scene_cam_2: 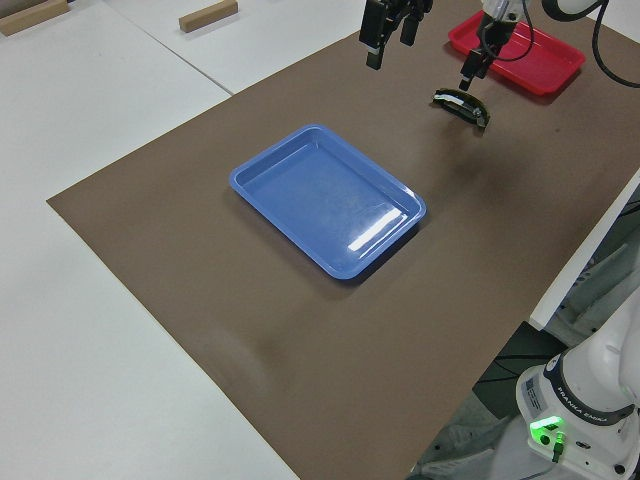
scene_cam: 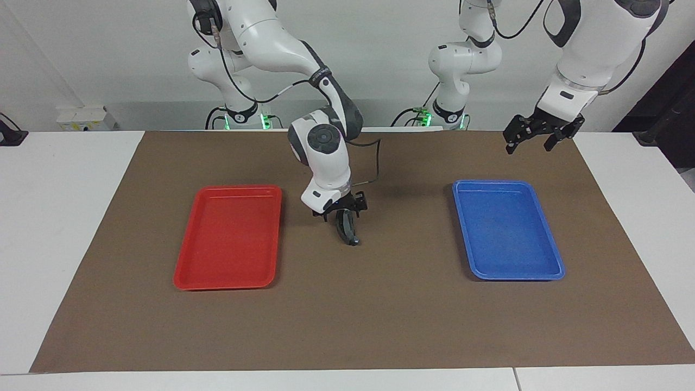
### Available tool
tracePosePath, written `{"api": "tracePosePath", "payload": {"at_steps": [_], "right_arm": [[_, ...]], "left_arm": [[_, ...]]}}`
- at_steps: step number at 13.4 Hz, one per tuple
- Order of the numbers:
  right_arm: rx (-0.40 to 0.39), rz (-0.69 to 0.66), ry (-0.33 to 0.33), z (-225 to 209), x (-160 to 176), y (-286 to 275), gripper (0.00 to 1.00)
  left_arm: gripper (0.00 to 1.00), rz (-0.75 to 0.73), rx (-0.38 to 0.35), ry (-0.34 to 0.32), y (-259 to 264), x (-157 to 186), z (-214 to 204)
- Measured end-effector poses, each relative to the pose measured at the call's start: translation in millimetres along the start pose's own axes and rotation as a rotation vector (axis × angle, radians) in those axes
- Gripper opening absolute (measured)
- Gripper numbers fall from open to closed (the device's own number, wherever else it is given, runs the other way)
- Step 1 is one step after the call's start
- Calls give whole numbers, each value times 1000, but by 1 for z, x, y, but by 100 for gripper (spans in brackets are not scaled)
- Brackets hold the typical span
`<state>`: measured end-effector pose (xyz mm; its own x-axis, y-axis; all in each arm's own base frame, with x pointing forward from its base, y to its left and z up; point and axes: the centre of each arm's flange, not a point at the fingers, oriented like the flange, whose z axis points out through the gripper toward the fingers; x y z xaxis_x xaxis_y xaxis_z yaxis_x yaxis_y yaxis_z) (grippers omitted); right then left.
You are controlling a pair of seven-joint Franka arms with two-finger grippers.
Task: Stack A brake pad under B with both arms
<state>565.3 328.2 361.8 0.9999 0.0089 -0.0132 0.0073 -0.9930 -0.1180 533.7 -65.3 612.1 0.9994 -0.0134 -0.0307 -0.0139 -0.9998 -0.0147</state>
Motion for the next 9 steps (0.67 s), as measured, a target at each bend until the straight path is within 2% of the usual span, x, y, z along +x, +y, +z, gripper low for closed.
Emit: {"api": "tracePosePath", "payload": {"at_steps": [5,9], "right_arm": [[-63,149,-28,-97,19,118,100],[-83,222,-78,-166,6,201,100]], "left_arm": [[99,0,0,0,0,0,0],[99,0,0,0,0,0,0]]}}
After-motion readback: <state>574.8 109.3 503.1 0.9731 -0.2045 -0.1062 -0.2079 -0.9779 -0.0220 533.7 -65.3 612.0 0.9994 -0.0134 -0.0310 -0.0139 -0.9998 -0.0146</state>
